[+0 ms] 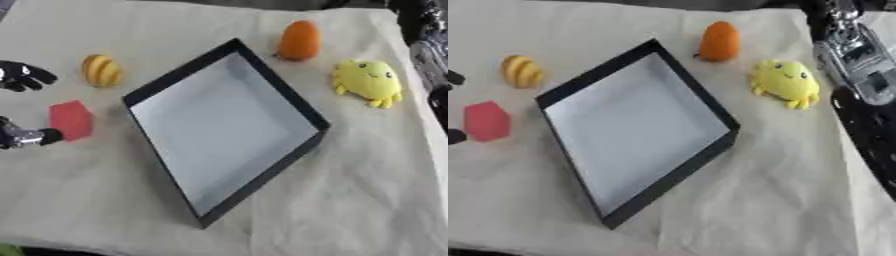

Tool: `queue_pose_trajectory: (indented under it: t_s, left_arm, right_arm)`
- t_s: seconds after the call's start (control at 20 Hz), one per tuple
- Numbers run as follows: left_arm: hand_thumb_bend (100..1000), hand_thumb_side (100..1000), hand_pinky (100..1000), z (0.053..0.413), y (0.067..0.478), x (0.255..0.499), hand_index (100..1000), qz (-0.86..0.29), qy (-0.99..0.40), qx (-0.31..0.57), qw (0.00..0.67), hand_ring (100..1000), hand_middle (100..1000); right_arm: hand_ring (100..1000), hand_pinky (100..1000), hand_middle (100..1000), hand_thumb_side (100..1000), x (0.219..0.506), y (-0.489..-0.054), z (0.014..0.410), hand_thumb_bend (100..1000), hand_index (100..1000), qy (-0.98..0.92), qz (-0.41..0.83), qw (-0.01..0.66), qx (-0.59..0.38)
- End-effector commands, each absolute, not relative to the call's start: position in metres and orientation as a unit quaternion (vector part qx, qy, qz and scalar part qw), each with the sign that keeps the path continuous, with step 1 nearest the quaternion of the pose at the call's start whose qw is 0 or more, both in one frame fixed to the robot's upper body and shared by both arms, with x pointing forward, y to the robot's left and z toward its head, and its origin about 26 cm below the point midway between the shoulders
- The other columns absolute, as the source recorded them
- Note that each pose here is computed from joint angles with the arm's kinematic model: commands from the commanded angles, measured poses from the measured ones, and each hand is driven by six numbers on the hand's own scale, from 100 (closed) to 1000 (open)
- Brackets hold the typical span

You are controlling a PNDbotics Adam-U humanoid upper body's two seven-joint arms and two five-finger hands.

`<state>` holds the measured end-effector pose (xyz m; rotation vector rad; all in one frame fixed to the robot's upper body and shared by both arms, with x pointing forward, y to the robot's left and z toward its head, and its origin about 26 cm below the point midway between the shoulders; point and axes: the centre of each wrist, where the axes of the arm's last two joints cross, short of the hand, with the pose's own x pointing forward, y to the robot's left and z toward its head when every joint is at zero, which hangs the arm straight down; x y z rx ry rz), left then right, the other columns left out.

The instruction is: Pick up objects on the table and place them in the box.

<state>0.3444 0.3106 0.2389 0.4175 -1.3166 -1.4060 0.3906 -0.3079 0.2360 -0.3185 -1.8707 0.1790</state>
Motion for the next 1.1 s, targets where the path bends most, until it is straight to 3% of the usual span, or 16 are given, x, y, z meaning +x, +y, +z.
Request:
queue_pose_trajectory:
  t_s: [0.05, 1.1]
  left_arm:
    - [567, 318, 924, 0.252, 0.315, 0.351, 897, -0.599, -0.546, 0.183, 0.556, 881, 847]
    - [574, 311, 917, 0.247, 0.323, 0.384, 886, -0.640, -0.480, 0.186, 0.571, 875, 843]
  right_arm:
    - [800, 857, 829, 576, 0.390, -0.310, 0.250, 294, 915, -0.808, 0.082, 0.565, -0.145]
    - [800, 859, 827, 580, 0.391, -0.310, 0.248, 285, 918, -0.808, 0.081, 0.566, -0.141]
